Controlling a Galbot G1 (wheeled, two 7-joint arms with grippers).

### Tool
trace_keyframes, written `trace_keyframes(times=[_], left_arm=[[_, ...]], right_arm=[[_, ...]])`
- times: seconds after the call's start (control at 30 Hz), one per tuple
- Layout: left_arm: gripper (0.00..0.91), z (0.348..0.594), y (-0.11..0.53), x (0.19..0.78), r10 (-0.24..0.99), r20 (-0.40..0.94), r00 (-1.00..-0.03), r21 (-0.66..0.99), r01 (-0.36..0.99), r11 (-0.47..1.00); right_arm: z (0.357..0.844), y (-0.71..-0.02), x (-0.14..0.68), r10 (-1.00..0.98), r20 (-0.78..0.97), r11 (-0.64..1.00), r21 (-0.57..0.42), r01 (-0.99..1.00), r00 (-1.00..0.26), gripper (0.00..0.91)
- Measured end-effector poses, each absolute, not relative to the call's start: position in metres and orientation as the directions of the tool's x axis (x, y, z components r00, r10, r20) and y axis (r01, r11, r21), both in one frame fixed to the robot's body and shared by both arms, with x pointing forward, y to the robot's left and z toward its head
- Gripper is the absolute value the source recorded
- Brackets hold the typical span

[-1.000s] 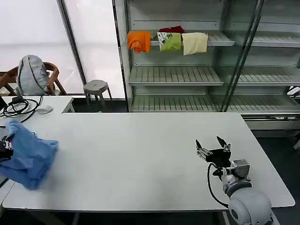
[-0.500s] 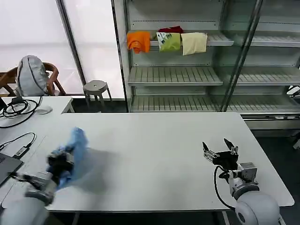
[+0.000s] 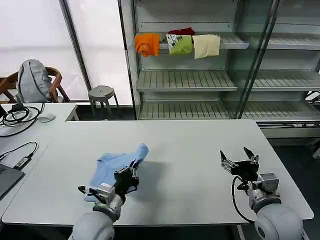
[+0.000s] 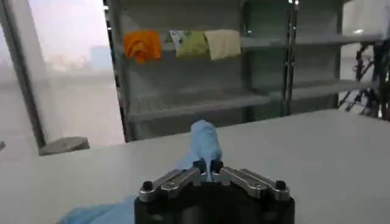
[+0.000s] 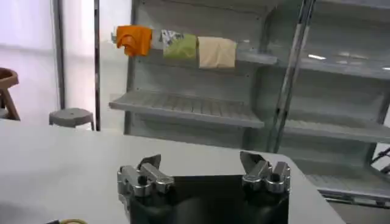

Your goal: Fold and organize the clothes.

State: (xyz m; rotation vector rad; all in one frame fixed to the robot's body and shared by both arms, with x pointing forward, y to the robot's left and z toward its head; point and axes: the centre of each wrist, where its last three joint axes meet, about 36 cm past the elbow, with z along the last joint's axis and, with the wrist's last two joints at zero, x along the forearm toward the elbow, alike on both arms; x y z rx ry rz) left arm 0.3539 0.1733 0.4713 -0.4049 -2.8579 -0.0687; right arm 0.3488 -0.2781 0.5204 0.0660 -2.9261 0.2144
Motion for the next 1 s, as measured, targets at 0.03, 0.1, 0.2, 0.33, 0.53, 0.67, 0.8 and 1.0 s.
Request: trace_keyframes(times=[0.03,0.1,0.2,0.33,0.53,0.67,0.8,1.0], left_arm=[[0.010,0.472,0.167,0.357,0.266,0.256,-0.929,-0.018,0.271,0.962],[0.020,0.474,0.154,0.363,0.263,0.255,-0.931,-0.071,0.253,0.965],[0.020,0.475,0.138,0.367,0.266,0.264,-0.927,-0.128,0.240,0.962],[0.806,0.475,0.117,0.370,0.283,0.282,-0.917,-0.184,0.237,0.954],[0.907,0.476,0.091,0.373,0.334,0.297,-0.895,-0.254,0.263,0.931],[0.907,0.477,0.073,0.370,0.385,0.296,-0.874,-0.304,0.296,0.906],[0.907,0.478,0.049,0.368,0.435,0.277,-0.857,-0.361,0.326,0.873],[0.907,0.488,0.036,0.372,0.464,0.212,-0.860,-0.414,0.351,0.840]], right_arm=[[0.521,-0.280,0.349,-0.026,0.206,0.988,-0.142,-0.056,-0.978,0.907],[0.522,-0.282,0.351,-0.020,0.203,0.987,-0.150,-0.051,-0.979,0.907],[0.523,-0.285,0.352,-0.008,0.197,0.986,-0.162,-0.041,-0.980,0.907],[0.527,-0.290,0.356,0.010,0.189,0.984,-0.176,-0.024,-0.982,0.907],[0.535,-0.299,0.361,0.021,0.171,0.982,-0.190,-0.012,-0.985,0.907],[0.539,-0.306,0.365,0.029,0.160,0.980,-0.200,-0.003,-0.987,0.907],[0.542,-0.309,0.366,0.027,0.152,0.979,-0.204,-0.005,-0.988,0.907],[0.544,-0.307,0.367,0.014,0.138,0.979,-0.202,-0.014,-0.990,0.907]])
